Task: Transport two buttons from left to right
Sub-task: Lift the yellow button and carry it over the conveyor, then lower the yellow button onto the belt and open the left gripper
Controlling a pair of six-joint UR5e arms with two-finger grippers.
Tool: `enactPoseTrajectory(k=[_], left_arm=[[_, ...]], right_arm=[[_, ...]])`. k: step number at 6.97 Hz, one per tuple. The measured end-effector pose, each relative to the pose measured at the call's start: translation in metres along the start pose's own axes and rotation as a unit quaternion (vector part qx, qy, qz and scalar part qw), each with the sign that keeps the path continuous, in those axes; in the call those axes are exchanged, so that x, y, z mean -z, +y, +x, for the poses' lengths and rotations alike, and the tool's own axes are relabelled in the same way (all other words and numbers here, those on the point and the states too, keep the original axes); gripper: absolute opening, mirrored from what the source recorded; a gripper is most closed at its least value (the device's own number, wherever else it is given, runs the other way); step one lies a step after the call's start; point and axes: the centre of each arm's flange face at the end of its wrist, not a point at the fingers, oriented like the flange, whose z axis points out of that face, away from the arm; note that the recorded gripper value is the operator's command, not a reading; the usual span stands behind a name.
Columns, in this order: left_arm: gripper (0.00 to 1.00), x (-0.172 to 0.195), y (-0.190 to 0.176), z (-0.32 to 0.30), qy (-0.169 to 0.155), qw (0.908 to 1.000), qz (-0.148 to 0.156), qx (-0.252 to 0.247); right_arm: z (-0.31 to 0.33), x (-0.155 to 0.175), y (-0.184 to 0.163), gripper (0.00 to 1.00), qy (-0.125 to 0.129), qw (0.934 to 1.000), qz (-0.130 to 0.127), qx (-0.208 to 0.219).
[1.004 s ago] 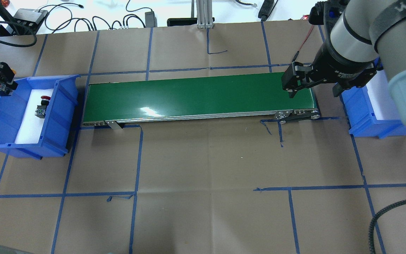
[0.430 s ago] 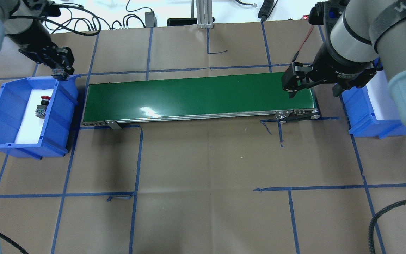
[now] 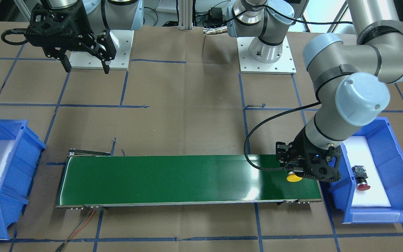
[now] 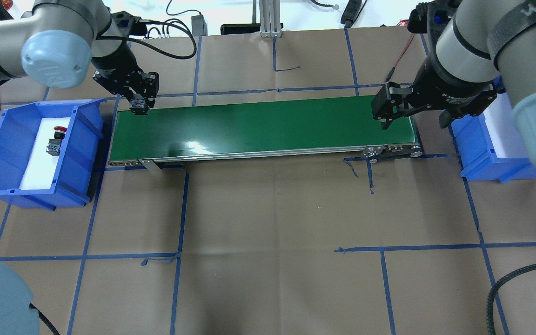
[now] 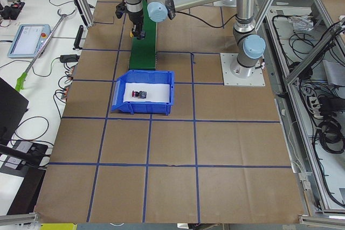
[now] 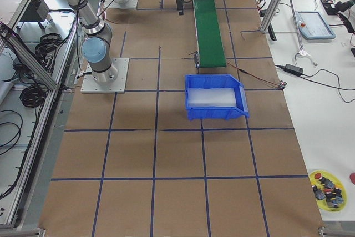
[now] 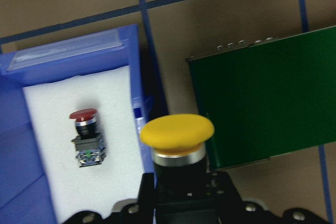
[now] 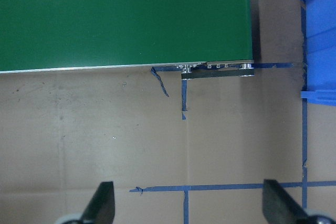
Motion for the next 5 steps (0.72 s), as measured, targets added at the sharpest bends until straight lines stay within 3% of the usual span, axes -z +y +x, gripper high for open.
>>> enactPoseTrajectory(k=[3, 4, 5], left_arm=[[0.11, -0.07, -0.003, 0.002, -0.002, 1.0, 0.0, -0.003], [0.36, -0.085, -0.001, 0.002, -0.004, 1.0, 0.004, -0.002], [0.93, -0.089, 0.001, 0.002, -0.004, 1.0, 0.006, 0.001]], right_arm=[[0.0, 0.0, 0.0, 1.0, 0.0, 1.0, 0.0, 0.0], [0.0, -0.001, 0.0, 1.0, 0.0, 1.0, -0.001, 0.0], [0.0, -0.001, 0.0, 1.0, 0.0, 1.0, -0.001, 0.0]])
